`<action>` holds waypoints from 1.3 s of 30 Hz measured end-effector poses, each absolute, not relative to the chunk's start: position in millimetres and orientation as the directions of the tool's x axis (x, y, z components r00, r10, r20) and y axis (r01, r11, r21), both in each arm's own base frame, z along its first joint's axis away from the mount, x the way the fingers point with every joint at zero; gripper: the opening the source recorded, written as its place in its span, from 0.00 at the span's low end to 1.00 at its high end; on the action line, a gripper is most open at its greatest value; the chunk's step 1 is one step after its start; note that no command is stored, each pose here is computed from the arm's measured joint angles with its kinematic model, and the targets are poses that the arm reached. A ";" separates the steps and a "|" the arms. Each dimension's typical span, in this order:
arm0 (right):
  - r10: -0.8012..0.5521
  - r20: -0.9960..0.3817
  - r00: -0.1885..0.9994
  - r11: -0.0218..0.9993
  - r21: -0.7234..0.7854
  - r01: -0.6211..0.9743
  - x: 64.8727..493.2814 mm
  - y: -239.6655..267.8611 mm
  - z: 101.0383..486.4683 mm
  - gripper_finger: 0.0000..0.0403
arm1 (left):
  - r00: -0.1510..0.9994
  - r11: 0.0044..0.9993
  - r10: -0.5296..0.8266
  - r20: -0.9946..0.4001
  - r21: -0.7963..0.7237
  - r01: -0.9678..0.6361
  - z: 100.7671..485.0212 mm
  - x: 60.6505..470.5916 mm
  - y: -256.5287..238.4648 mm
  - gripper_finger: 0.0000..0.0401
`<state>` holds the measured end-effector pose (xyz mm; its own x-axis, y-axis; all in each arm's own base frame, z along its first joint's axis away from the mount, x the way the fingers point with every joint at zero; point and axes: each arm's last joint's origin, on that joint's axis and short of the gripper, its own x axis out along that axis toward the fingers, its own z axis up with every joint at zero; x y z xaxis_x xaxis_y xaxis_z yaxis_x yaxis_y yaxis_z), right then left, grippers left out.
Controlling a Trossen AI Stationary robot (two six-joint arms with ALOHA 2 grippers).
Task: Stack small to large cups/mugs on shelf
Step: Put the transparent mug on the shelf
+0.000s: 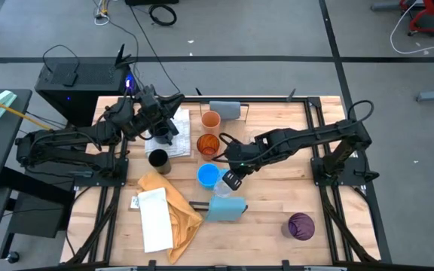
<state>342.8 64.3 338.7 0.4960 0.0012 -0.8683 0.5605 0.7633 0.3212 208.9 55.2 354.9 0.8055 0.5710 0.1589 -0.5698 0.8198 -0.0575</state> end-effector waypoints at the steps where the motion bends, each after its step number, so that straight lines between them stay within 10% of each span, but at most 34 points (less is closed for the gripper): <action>1: 0.000 -0.872 0.490 0.764 0.316 0.563 342.4 64.2 337.6 0.05 | 0.805 0.820 0.571 0.159 -0.057 -0.570 355.0 208.9 55.2 0.07; 39: -0.005 -0.888 0.460 0.653 0.345 0.674 366.9 83.7 304.6 0.05 | 0.804 0.819 0.572 0.166 -0.050 -0.572 355.7 208.7 55.2 0.08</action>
<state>366.9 83.7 304.6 0.4597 -0.0050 -0.8881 0.6740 0.6531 0.3452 208.7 55.2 355.7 0.8035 0.5716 0.1660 -0.5722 0.8186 -0.0496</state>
